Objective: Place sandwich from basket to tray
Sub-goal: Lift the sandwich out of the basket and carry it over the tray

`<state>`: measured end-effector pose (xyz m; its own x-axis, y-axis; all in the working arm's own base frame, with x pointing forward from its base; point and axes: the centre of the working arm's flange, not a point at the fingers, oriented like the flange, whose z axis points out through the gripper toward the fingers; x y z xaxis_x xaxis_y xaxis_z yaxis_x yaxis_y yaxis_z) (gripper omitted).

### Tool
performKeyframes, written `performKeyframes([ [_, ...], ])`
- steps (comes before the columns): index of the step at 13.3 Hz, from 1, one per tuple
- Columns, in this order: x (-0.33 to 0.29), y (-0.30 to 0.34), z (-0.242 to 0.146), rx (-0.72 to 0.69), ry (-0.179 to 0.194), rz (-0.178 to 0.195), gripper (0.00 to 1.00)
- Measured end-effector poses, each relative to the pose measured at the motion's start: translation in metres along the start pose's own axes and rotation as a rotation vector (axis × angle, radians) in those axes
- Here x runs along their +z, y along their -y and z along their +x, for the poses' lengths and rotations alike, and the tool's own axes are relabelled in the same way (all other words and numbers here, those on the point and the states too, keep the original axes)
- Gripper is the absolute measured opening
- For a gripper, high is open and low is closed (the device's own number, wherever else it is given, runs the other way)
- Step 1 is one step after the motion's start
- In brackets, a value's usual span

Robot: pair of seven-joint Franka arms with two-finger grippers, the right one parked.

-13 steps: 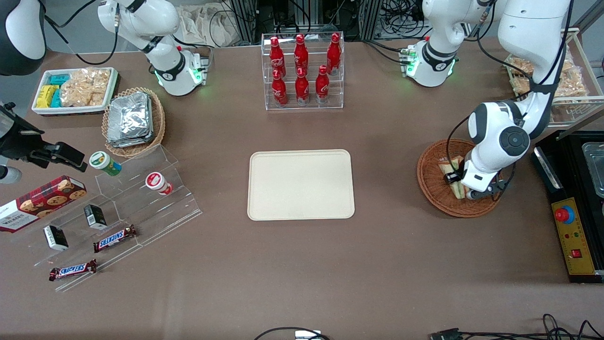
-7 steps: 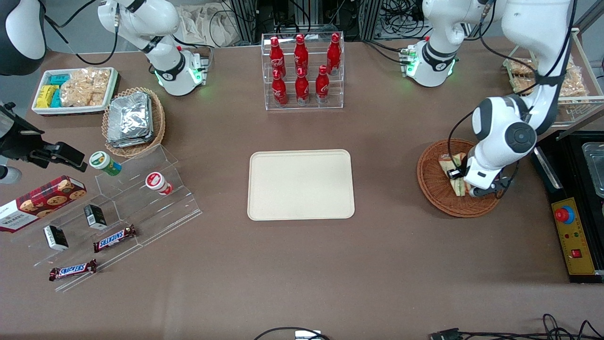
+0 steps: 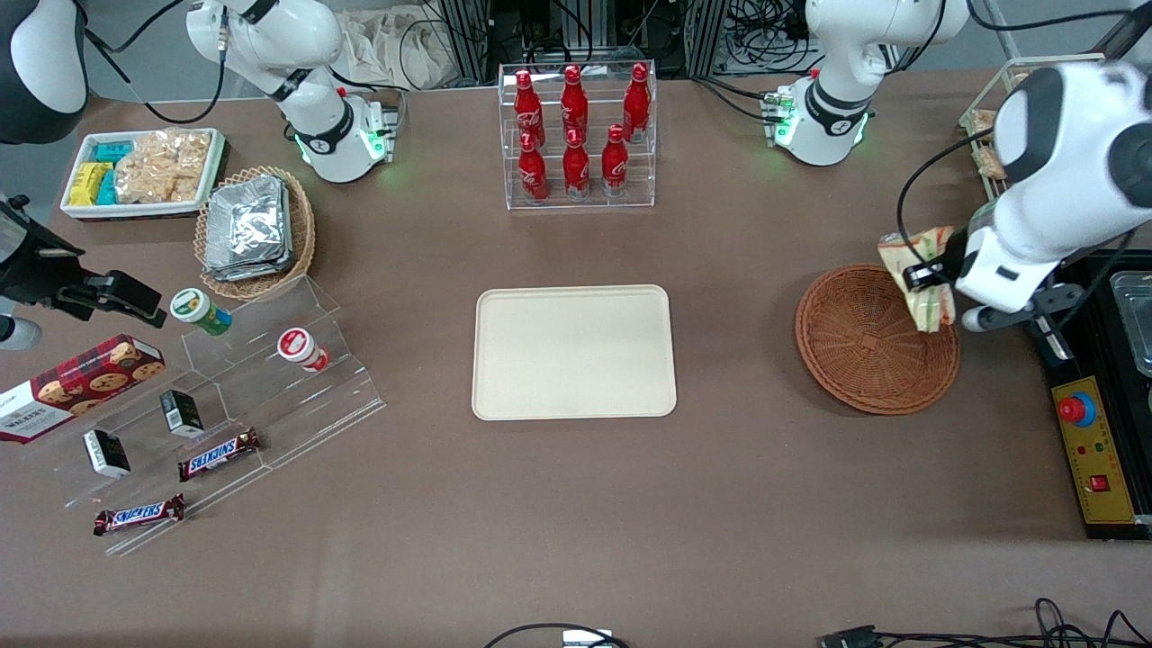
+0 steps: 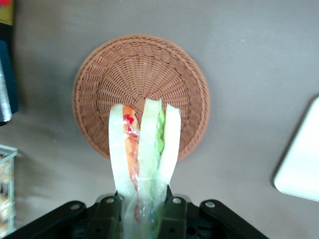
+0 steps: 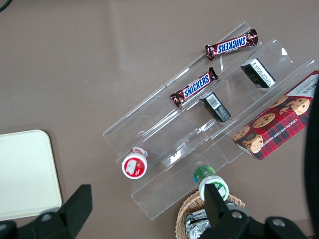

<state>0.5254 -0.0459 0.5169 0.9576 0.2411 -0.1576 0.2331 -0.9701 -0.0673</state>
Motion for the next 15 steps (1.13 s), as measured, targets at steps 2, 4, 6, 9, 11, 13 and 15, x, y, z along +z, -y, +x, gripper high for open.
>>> performKeyframes([
  [2, -0.046, -0.017, -0.009, 0.034, -0.013, 0.004, 0.27],
  [4, -0.074, -0.048, -0.018, 0.054, -0.017, 0.01, 0.27],
  [6, -0.083, -0.102, -0.032, 0.051, -0.018, -0.001, 0.27],
  [9, -0.067, -0.219, -0.071, 0.059, 0.002, 0.0, 0.31],
  [11, -0.048, -0.279, -0.088, 0.064, 0.028, 0.0, 0.33],
  [13, -0.025, -0.31, -0.086, 0.092, 0.044, 0.003, 0.34],
  [15, 0.005, -0.328, -0.073, 0.108, 0.029, -0.013, 0.34],
])
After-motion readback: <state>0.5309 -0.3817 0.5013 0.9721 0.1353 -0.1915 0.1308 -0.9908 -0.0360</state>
